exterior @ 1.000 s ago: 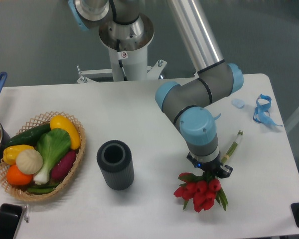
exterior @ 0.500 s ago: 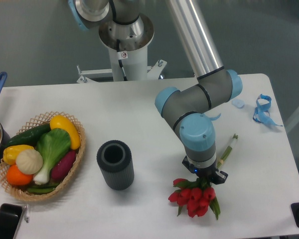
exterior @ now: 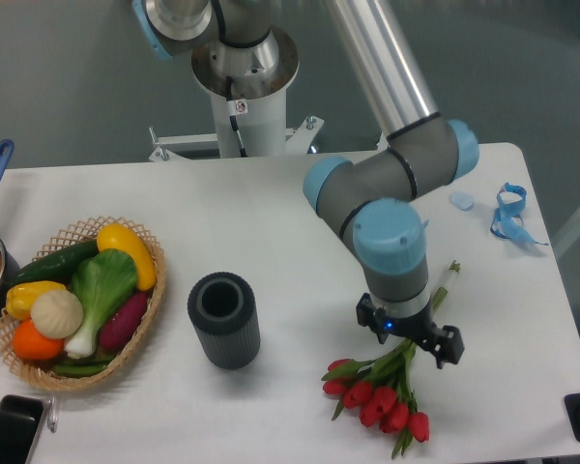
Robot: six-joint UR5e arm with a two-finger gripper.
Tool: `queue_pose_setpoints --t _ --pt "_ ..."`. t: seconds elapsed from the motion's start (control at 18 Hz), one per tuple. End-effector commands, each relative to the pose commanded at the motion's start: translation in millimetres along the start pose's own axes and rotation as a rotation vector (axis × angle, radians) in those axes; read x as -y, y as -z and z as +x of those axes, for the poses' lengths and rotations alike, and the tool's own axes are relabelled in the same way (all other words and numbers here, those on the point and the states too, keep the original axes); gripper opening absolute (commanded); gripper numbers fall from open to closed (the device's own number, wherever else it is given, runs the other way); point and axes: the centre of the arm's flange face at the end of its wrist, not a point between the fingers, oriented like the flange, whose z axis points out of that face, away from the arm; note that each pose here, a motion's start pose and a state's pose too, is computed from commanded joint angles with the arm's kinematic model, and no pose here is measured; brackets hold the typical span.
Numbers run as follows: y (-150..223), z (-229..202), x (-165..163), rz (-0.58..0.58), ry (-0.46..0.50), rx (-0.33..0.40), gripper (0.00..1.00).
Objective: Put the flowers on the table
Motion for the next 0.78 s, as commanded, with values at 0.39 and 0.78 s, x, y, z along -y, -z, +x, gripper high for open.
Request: queue_pose_setpoints --t 0.39,0.78 --pt "74 -25 -62 -0.053 -0.069 -0.076 1.0" --pt "135 -39 -179 0.07 -0.234 -0.185 1.0"
